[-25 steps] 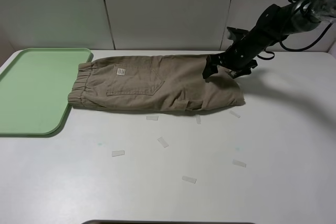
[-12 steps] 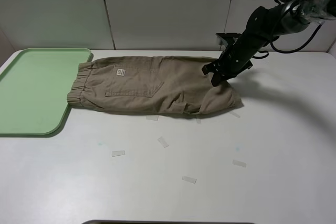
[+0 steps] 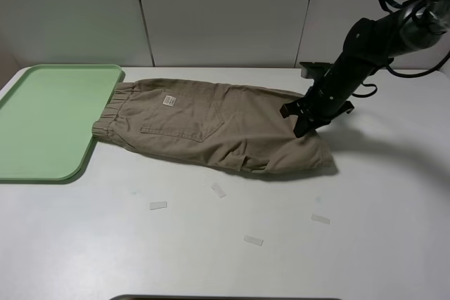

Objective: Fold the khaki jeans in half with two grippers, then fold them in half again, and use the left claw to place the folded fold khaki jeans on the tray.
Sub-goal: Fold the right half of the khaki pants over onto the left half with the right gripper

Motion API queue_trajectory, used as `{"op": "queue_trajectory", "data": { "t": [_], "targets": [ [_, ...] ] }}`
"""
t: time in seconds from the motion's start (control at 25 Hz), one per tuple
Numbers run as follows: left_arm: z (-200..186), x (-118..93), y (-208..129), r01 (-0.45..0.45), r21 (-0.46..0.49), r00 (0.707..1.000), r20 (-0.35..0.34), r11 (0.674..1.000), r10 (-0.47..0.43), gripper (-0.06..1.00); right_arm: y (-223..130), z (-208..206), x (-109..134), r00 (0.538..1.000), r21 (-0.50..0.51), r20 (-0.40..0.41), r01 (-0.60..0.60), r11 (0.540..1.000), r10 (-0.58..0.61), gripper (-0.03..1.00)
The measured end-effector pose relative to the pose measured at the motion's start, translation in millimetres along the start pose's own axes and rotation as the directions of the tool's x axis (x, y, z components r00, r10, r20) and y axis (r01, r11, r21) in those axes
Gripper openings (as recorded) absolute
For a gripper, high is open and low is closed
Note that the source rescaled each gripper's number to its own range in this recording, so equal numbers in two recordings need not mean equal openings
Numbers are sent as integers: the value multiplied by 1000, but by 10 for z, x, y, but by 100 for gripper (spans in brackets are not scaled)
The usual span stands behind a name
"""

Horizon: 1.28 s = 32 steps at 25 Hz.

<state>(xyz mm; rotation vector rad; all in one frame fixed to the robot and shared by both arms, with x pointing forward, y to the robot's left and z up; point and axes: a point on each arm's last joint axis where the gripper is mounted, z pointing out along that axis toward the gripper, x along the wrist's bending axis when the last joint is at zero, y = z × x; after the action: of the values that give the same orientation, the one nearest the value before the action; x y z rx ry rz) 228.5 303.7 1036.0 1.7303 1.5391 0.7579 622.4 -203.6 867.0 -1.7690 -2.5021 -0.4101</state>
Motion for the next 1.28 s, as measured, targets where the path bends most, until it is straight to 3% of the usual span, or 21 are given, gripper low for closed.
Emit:
{"op": "queue_trajectory", "data": {
  "t": [0.2,0.44,0.64,0.76,1.0,1.28],
  "targets": [
    [0,0,0,0,0,1000,0,1000,0,100,-424,-183,-184,997,45,73,15,999,-18,3],
    [0,1,0,0,0,1000,-1,1000,0,100,-877,-424,-469,981,189,166,68,980,-100,3],
    [0,1,1,0,-1,1000,-1,1000,0,100,-928,-704,-574,949,191,308,12,982,-72,3],
    [0,1,1,0,-1,1000,-1,1000,0,100,-801,-881,-464,933,142,358,-29,989,-24,3],
    [0,1,1,0,-1,1000,-1,1000,0,100,-475,-1118,-70,923,109,384,-56,992,10,3],
    [-1,20,0,-8,0,1000,-22,1000,8,100,-101,-1312,593,958,-31,287,-23,999,31,3]
  ]
}}
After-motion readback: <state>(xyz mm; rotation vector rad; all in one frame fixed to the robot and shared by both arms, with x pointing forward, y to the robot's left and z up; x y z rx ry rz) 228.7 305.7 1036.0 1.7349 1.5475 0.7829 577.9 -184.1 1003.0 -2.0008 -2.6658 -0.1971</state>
